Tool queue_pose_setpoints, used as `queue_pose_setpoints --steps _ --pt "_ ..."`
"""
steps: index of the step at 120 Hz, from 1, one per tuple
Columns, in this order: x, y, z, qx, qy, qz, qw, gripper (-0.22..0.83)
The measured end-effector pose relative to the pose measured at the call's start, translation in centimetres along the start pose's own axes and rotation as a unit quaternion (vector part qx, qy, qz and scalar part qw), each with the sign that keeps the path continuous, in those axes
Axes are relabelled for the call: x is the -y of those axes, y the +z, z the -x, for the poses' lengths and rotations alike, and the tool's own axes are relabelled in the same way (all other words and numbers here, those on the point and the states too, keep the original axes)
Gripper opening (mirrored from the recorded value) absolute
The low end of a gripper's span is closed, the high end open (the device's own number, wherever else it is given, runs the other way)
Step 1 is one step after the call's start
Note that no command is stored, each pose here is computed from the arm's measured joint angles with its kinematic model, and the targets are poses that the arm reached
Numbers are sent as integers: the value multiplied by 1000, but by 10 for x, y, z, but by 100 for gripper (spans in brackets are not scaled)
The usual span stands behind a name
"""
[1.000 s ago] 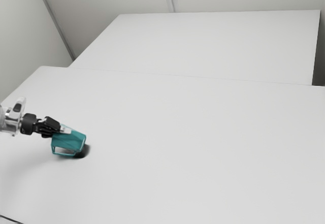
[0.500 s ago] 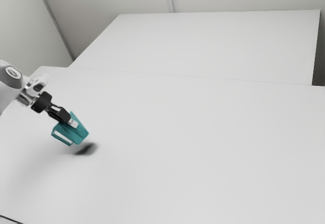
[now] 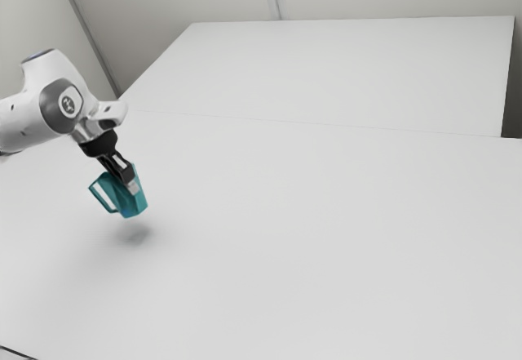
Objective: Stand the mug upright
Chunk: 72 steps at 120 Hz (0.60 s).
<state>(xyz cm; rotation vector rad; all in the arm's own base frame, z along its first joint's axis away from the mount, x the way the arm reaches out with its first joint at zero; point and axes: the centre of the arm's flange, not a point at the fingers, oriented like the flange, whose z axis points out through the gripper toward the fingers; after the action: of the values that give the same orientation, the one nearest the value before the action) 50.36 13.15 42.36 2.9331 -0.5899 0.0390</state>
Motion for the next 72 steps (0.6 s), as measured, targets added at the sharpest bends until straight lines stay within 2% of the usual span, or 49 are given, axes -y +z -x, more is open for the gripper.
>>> queue_pose_setpoints --steps 31,72 --pt "-38 -4 -10 32 -8 -60 998 -15" --pt "-89 28 -19 49 -39 -102 993 -14"
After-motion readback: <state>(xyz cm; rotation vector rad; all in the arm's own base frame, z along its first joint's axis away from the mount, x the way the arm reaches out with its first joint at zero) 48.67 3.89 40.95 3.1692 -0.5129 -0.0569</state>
